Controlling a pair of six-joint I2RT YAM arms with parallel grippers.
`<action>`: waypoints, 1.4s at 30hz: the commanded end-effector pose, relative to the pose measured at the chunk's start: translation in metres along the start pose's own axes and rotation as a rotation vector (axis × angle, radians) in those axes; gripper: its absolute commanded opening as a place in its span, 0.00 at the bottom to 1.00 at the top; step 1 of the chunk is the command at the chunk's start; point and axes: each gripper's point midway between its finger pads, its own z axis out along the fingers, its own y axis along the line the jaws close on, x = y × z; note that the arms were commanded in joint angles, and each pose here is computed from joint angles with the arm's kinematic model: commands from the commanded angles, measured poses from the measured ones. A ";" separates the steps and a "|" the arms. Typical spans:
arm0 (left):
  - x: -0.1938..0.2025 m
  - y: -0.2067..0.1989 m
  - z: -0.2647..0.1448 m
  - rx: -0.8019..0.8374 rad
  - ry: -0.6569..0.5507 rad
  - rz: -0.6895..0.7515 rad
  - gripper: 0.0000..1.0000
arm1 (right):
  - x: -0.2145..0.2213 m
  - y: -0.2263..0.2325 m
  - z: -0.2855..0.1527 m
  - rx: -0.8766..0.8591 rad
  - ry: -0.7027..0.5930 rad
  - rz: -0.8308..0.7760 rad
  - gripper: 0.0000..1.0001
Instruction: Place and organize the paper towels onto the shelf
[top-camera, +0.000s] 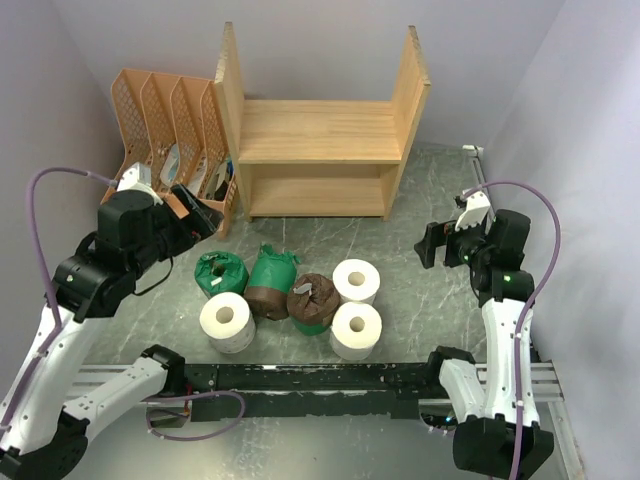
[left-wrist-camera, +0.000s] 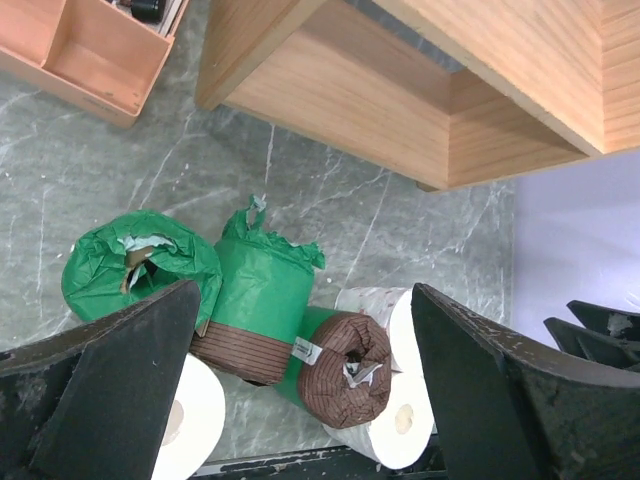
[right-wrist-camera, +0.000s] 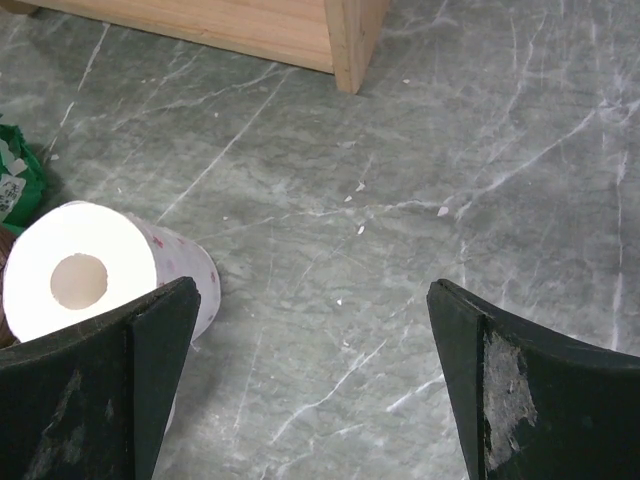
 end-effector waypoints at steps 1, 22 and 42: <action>0.011 0.008 0.008 -0.050 0.055 0.005 0.99 | 0.000 0.000 0.001 -0.012 0.012 0.006 1.00; 0.090 0.061 0.033 -0.148 0.335 0.188 0.86 | 0.004 0.010 0.002 -0.074 0.014 -0.031 1.00; 0.088 0.137 0.055 -0.547 0.192 0.131 0.78 | 0.006 0.007 0.003 -0.061 0.024 -0.031 1.00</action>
